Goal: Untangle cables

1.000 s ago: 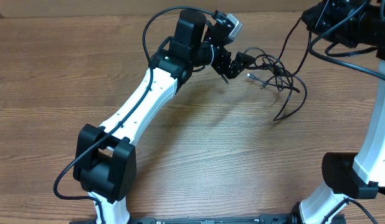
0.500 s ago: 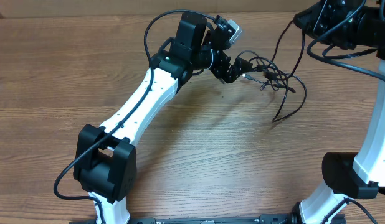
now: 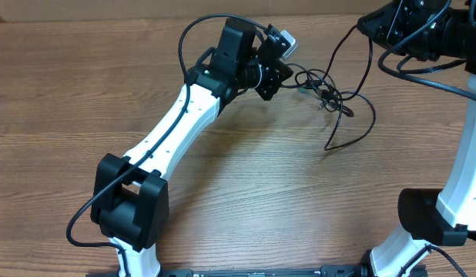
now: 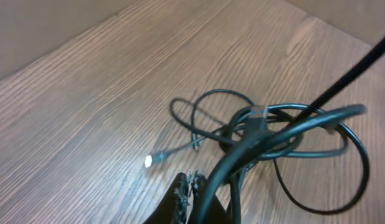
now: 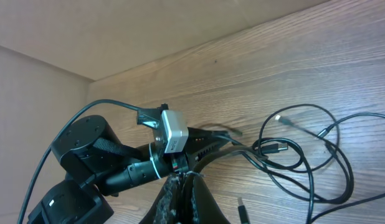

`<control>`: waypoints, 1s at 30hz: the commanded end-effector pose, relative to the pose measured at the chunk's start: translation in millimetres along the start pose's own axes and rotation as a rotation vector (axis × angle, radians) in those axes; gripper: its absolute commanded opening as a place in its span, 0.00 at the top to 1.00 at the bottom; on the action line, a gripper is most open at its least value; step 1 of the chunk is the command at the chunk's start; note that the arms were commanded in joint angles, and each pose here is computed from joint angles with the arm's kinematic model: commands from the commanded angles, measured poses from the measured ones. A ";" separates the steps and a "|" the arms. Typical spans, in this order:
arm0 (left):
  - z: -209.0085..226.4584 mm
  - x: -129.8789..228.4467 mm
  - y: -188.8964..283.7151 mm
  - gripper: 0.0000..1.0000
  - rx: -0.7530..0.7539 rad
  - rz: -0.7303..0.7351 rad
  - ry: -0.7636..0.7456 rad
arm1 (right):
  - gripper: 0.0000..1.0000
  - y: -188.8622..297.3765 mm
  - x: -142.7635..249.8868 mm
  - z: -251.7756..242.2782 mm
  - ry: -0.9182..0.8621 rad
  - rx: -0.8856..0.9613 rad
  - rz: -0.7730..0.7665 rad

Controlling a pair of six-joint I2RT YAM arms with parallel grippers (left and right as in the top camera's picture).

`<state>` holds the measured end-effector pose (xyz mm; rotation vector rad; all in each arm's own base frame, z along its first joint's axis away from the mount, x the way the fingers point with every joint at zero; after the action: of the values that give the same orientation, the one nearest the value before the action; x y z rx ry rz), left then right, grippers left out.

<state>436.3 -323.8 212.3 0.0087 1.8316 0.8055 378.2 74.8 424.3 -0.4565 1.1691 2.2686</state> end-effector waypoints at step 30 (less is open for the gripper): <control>108.3 64.9 51.6 0.96 -0.413 0.236 0.142 | 0.96 74.4 -39.1 -129.0 -0.097 0.712 -0.293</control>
<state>469.3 -222.5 166.2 -0.0721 1.8216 1.3048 381.8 -55.2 405.6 -0.2288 1.6191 1.6009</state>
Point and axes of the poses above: each gripper's point midway between its finger pads, its own y axis back along the fingers, its own z axis along the line the jaws close on, x = y × z, the point moved 1 cm from there along y, back along the fingers
